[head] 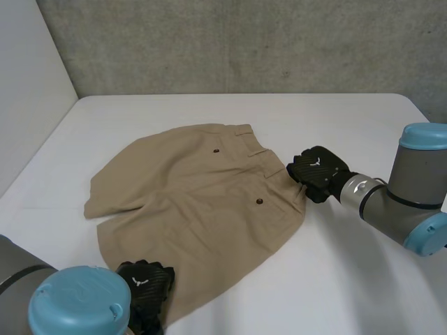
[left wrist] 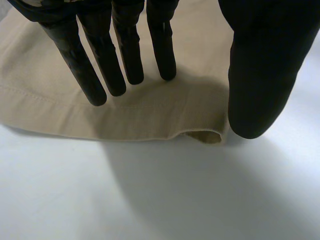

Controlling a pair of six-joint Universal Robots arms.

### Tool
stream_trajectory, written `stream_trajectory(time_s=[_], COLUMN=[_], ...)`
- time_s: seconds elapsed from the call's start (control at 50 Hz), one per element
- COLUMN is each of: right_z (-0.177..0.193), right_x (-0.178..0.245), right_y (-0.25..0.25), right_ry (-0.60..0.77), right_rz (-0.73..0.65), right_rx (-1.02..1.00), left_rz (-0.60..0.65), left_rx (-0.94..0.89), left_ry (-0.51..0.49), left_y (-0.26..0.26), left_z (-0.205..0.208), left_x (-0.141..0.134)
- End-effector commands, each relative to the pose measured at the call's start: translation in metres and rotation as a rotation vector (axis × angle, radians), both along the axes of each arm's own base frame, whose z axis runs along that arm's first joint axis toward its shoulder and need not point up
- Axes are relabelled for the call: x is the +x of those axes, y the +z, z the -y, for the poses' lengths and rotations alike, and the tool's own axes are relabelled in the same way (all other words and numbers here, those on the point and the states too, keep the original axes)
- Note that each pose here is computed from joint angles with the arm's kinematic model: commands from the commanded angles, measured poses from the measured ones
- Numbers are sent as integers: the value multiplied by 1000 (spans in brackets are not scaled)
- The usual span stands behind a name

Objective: Fold the shorts.

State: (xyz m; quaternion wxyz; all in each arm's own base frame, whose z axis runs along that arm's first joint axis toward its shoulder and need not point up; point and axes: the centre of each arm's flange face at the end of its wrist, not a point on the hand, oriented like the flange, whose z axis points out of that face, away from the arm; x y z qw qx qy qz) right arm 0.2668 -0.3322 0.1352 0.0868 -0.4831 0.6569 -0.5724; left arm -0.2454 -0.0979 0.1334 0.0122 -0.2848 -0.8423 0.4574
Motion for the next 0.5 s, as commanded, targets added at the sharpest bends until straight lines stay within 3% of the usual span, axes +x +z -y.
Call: stream_trajectory(time_s=[0.02, 0.18, 0.32, 0.4, 0.5], right_z=[-2, -2, -9, -20, -30], right_x=[-1, -2, -3, -6, -13], right_y=[0, 4, 11, 25, 46], right_ry=[-2, -8, -14, -22, -53], right_rz=[-1, -1, 4, 8, 27], right_rx=[3, -5, 7, 34, 95], left_rz=[-10, -68, -79, -104, -211], left_rx=[-14, -85, -136, -209, -400], left_ry=[3, 8, 78, 103, 105], left_y=[-5, 0, 8, 29, 95], left_z=[4, 13, 45, 66, 73], left_x=[-3, -9, -6, -6, -4])
